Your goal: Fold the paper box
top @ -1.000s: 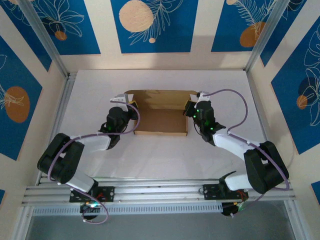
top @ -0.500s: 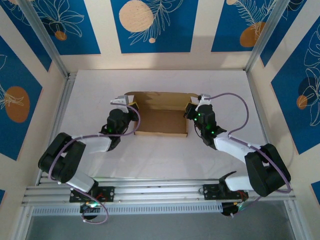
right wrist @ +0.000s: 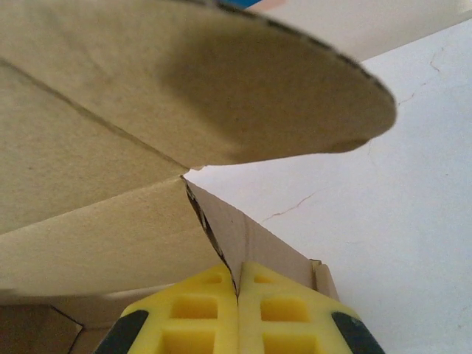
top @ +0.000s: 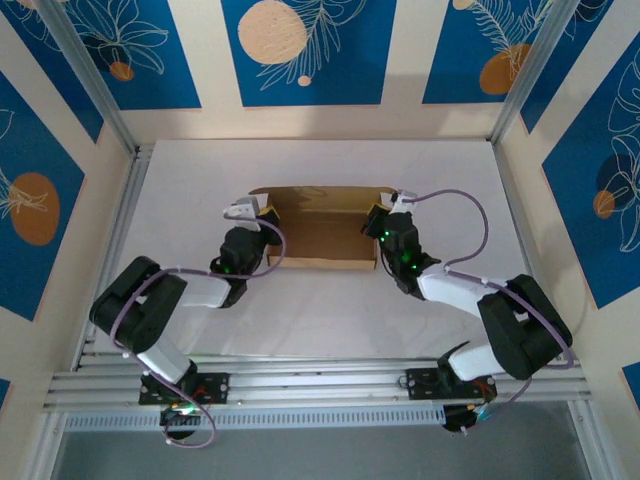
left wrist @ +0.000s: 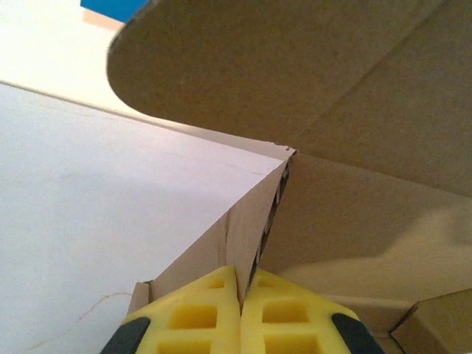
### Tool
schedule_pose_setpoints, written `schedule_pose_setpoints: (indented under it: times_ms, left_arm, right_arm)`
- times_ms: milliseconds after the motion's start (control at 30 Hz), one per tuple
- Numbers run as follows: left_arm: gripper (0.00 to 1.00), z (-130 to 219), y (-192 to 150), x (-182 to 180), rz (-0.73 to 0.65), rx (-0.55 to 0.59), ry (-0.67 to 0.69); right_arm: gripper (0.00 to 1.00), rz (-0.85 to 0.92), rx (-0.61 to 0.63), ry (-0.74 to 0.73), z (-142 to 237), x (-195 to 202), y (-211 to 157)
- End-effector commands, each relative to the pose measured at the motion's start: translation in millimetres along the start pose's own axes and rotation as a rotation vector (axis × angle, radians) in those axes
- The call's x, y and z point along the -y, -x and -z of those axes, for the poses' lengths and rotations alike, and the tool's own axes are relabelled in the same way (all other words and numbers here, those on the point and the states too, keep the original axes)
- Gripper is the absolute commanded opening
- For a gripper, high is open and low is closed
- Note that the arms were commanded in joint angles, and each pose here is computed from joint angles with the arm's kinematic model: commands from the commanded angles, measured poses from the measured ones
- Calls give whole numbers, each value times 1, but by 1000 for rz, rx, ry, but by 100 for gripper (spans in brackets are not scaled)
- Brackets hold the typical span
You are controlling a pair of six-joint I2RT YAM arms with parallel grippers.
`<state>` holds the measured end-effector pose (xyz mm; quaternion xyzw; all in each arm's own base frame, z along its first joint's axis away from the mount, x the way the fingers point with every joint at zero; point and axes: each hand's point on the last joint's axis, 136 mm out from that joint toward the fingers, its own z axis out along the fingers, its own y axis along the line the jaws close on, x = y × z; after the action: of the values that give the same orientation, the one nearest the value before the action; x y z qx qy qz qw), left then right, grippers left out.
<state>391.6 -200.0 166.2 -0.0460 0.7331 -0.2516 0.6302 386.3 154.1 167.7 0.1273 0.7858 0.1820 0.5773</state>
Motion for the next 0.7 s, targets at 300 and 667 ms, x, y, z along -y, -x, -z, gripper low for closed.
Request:
schedule_pose_setpoints:
  times_ms: [300, 667]
  left_arm:
    - [0, 25, -51, 12, -63, -60, -140]
    - [1, 38, -56, 9, -147, -66, -160]
  right_arm:
    - [0, 38, -120, 80, 15, 0, -53]
    - [0, 55, -139, 82, 30, 12, -65]
